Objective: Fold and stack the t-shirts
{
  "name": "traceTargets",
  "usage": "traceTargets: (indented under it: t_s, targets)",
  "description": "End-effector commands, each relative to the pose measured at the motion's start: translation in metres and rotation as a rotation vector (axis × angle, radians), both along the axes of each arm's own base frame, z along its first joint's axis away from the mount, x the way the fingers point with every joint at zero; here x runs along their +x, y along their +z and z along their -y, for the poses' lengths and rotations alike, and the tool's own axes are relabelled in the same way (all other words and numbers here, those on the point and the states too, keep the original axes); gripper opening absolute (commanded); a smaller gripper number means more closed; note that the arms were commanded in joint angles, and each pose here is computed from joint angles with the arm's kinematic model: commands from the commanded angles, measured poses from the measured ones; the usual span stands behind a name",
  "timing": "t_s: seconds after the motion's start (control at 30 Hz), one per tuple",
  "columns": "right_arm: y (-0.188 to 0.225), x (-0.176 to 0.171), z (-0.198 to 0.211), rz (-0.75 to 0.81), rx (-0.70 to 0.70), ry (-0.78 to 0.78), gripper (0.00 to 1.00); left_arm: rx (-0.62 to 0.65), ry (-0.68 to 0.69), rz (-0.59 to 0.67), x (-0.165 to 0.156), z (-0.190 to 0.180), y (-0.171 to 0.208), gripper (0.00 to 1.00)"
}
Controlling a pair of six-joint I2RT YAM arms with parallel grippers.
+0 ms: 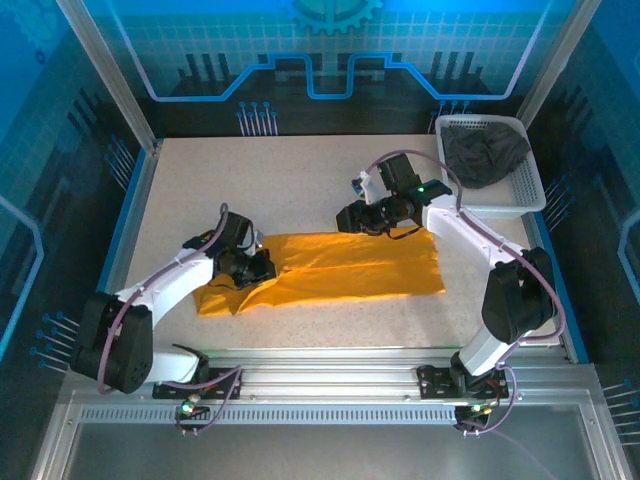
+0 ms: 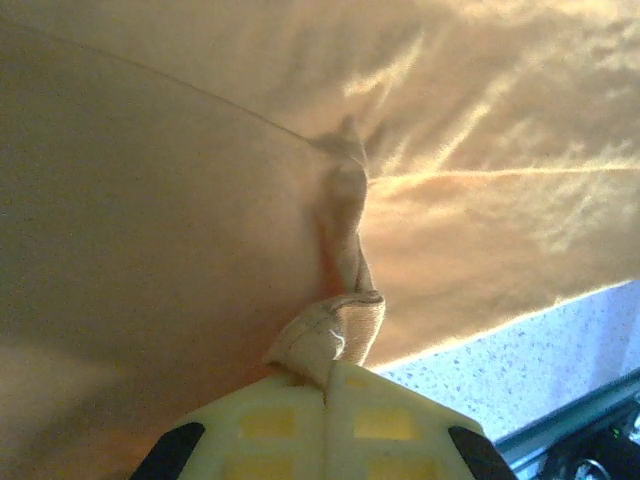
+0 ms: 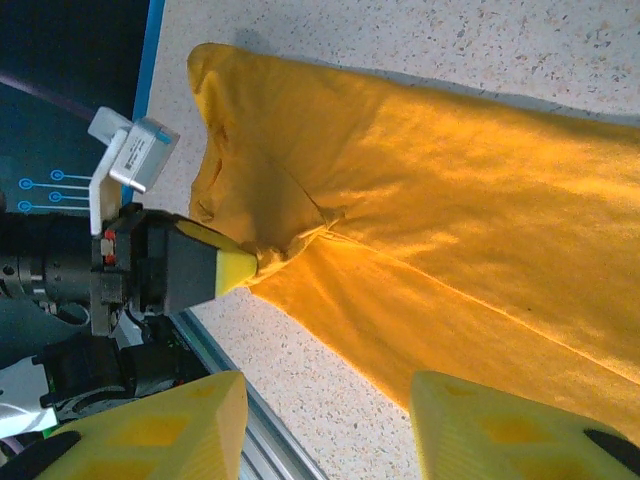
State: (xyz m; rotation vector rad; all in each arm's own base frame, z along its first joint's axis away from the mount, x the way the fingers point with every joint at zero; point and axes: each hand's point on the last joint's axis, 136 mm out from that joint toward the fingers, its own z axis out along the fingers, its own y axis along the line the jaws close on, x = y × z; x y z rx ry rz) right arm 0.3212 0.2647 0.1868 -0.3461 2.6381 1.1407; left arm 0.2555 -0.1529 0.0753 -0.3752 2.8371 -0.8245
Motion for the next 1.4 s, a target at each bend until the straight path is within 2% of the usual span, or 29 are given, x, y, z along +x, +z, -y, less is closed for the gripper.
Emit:
traceTargets:
  t_s: [0.0, 0.3, 0.33, 0.4, 0.47, 0.5, 0.67, 0.87, 1.03, 1.17, 1.37]
  targets:
    - [-0.005, -0.004, 0.000, -0.023, -0.001, 0.014, 0.48, -0.013, 0.047, -0.067, -0.013, 0.007, -0.008, 0.00]
    - [-0.015, -0.008, 0.003, -0.048, -0.019, 0.014, 0.48, 0.023, 0.088, -0.106, -0.012, 0.019, -0.021, 0.00]
    - [-0.017, -0.008, 0.003, -0.053, -0.021, 0.014, 0.48, 0.039, 0.095, -0.116, -0.013, 0.017, -0.024, 0.05]
    - [-0.022, -0.009, 0.004, -0.065, -0.031, 0.015, 0.48, 0.082, 0.104, -0.134, -0.017, 0.013, -0.027, 0.31]
    - [-0.026, -0.010, 0.006, -0.071, -0.042, 0.011, 0.48, 0.105, 0.097, -0.122, -0.019, 0.012, -0.023, 0.42]
    - [-0.029, -0.011, 0.007, -0.074, -0.052, 0.007, 0.48, 0.106, 0.094, -0.108, -0.020, 0.011, -0.019, 0.44]
    - [-0.051, -0.011, 0.017, -0.113, -0.119, -0.030, 0.46, 0.186, 0.133, -0.064, -0.031, -0.016, -0.004, 0.45]
    - [-0.081, -0.011, 0.027, -0.179, -0.195, -0.096, 0.39, 0.236, 0.347, -0.154, -0.055, -0.072, -0.013, 0.44]
    - [-0.104, -0.003, 0.037, -0.200, -0.286, -0.116, 0.35, 0.112, 0.529, -0.088, -0.030, -0.106, -0.011, 0.46]
    - [-0.126, 0.004, 0.041, -0.234, -0.354, -0.105, 0.37, 0.150, 0.580, -0.049, -0.007, -0.136, -0.020, 0.50]
    - [-0.138, 0.012, 0.041, -0.274, -0.394, -0.101, 0.37, 0.228, 0.569, -0.018, 0.018, -0.163, -0.035, 0.49]
